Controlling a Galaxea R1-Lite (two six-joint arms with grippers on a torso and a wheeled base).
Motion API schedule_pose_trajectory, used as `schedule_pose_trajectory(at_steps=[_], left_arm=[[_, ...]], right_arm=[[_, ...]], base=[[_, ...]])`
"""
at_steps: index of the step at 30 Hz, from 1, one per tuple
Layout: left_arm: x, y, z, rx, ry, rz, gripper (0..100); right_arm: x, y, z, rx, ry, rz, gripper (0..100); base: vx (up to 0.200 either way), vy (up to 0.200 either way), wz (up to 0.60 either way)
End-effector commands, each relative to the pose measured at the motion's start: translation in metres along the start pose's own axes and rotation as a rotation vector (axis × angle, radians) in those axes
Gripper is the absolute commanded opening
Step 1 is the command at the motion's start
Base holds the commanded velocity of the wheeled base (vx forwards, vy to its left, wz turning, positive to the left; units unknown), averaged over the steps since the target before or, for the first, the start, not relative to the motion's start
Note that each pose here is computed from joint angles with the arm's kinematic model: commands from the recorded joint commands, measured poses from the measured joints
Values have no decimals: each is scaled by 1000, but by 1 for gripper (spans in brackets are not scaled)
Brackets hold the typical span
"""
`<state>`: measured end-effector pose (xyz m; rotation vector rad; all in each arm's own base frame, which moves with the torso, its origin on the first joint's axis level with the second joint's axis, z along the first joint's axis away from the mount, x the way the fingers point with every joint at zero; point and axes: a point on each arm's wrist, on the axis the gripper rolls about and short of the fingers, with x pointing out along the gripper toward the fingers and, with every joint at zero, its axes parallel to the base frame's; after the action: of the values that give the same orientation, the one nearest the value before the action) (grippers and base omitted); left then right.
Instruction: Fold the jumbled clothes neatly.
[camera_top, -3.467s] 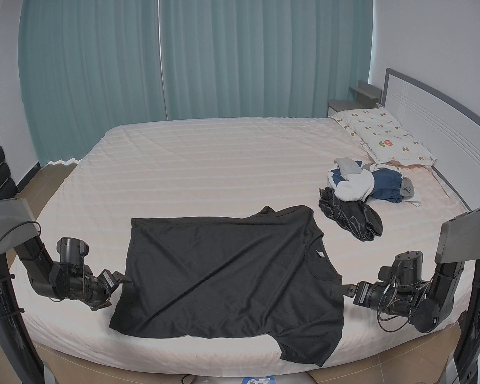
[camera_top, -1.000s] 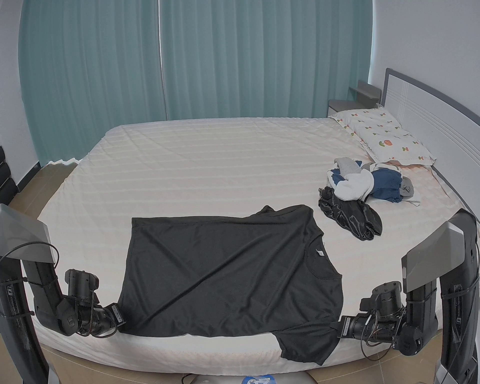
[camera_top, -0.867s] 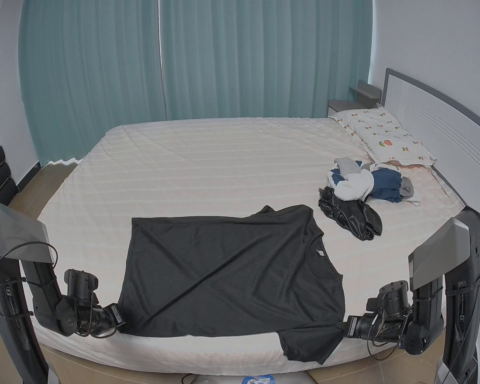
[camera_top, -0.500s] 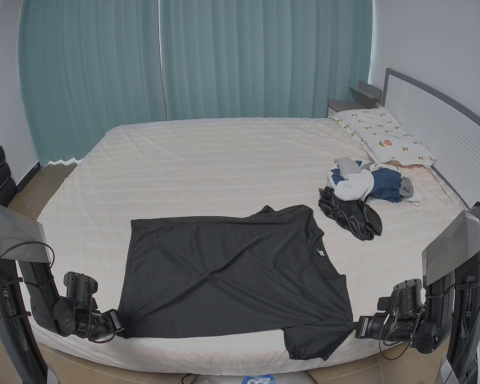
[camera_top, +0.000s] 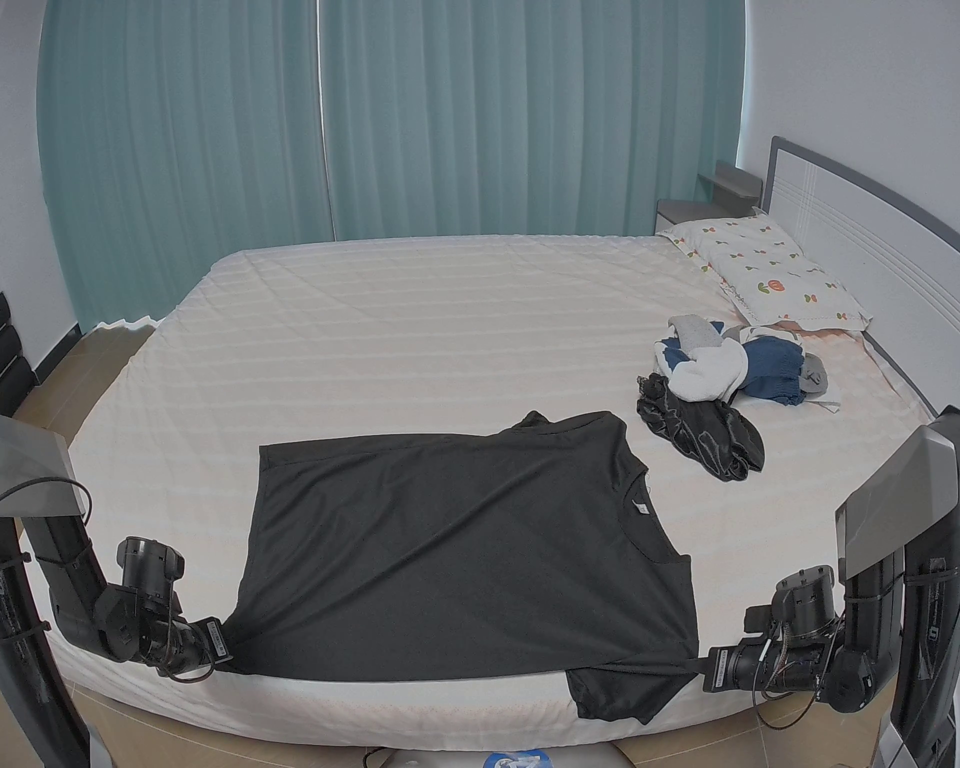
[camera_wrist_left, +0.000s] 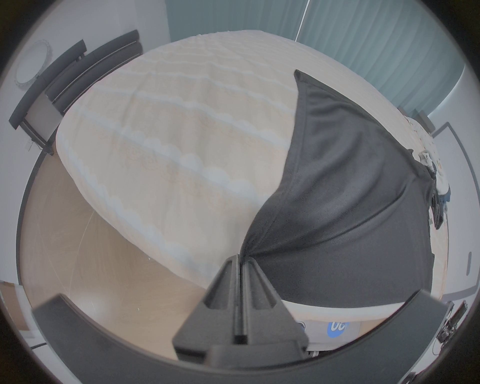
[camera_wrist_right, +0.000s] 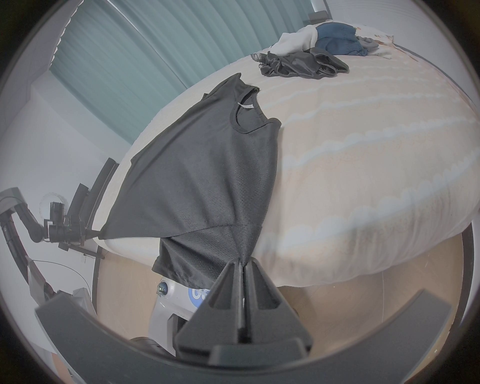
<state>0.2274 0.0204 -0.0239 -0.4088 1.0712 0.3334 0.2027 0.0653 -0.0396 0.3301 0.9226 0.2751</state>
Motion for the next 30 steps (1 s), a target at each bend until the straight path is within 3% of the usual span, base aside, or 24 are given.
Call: schedule_pose_trajectory(at_steps=[1,8,14,15,16,17,23,26,27,30], left_arm=[[2,4,5,-12,-8,10,0],[5,8,-4,41,37,26,0],[7,7,-1,41,28,21,0],[7,7,-1,41,29,21,0],[8,7,-2,41,33,21,0],[8,7,-2,41,33,21,100],[9,7,1,31,23,17,100],[7,10,12,1,-22,9,100],[0,12,25,-25,-77,-14,100],[-10,15,44,-87,-131,-94,100]], right_arm=[[1,-3,-7,-8,37,-13,0],[11,-3,-14,-48,49,-9,0],[10,2,-2,-43,-15,24,0],[10,2,-3,-43,-12,23,100],[11,1,-3,-42,-8,22,100],[11,1,-3,-42,-8,22,100],[15,-1,2,-7,-32,22,100],[8,2,14,55,-95,42,100],[4,3,20,97,-128,53,100],[0,5,24,121,-153,65,100]], base=[[0,0,0],[0,0,0],[0,0,0],[0,0,0],[0,0,0],[0,0,0],[0,0,0],[0,0,0],[0,0,0],[0,0,0]])
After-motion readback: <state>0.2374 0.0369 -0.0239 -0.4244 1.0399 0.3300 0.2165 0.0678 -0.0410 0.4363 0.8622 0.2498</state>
